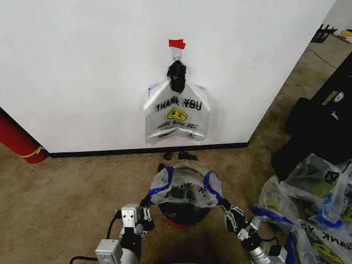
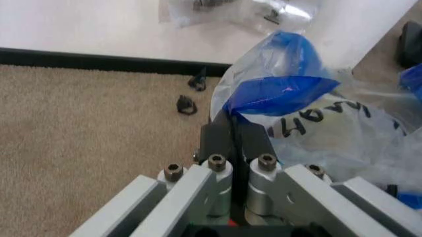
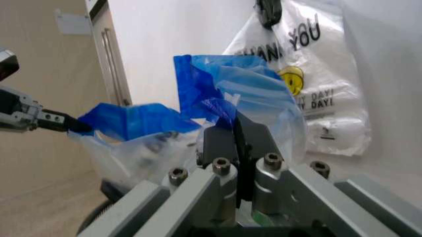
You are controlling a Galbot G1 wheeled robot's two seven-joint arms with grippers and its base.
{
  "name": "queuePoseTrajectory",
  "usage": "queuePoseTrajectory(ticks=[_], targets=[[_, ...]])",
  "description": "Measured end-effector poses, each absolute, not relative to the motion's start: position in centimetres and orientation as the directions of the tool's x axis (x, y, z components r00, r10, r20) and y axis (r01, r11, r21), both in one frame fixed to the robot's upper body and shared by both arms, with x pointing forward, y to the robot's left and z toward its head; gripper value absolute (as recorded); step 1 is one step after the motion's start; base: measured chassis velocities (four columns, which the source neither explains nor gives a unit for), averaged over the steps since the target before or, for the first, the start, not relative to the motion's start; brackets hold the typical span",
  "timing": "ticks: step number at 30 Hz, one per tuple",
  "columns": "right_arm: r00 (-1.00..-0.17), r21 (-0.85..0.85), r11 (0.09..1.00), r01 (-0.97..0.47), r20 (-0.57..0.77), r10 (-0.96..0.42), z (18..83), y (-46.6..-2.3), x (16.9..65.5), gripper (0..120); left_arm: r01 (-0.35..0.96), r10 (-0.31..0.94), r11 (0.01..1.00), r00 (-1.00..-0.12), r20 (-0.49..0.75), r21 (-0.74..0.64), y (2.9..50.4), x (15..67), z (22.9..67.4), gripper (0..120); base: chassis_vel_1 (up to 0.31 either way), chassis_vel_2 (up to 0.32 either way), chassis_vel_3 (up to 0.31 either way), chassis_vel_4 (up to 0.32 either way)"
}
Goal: Pick up the garbage bag from the wall and place it over the trash bin.
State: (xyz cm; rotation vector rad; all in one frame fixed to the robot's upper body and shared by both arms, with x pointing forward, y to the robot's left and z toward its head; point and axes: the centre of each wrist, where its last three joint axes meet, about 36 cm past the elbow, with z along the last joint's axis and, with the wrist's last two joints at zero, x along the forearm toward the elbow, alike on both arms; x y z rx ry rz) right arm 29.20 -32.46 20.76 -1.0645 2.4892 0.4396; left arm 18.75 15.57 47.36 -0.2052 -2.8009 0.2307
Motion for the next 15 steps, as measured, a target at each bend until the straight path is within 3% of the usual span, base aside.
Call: queuePoseTrajectory(ticks=[5, 15], targets=[[-0.623, 0.125, 0.651, -0.749, -0.467, -0.627, 20.7, -33.0, 29.1, 0, 0.119, 0.168, 0.978, -0.937, 0.307, -0.173, 15.6, 18.7, 47.1, 0, 0.0, 0.0, 0.0, 0.0], [-0.533, 0.132, 0.527, -0.84, -0.392, -0.75, 17.3, -36.9, 27.0, 0, 0.132, 0.108, 0.99, -0.923, 0.37, 0.04, 16.8, 18.2, 42.4, 0, 0.0, 0.0, 0.0, 0.0]])
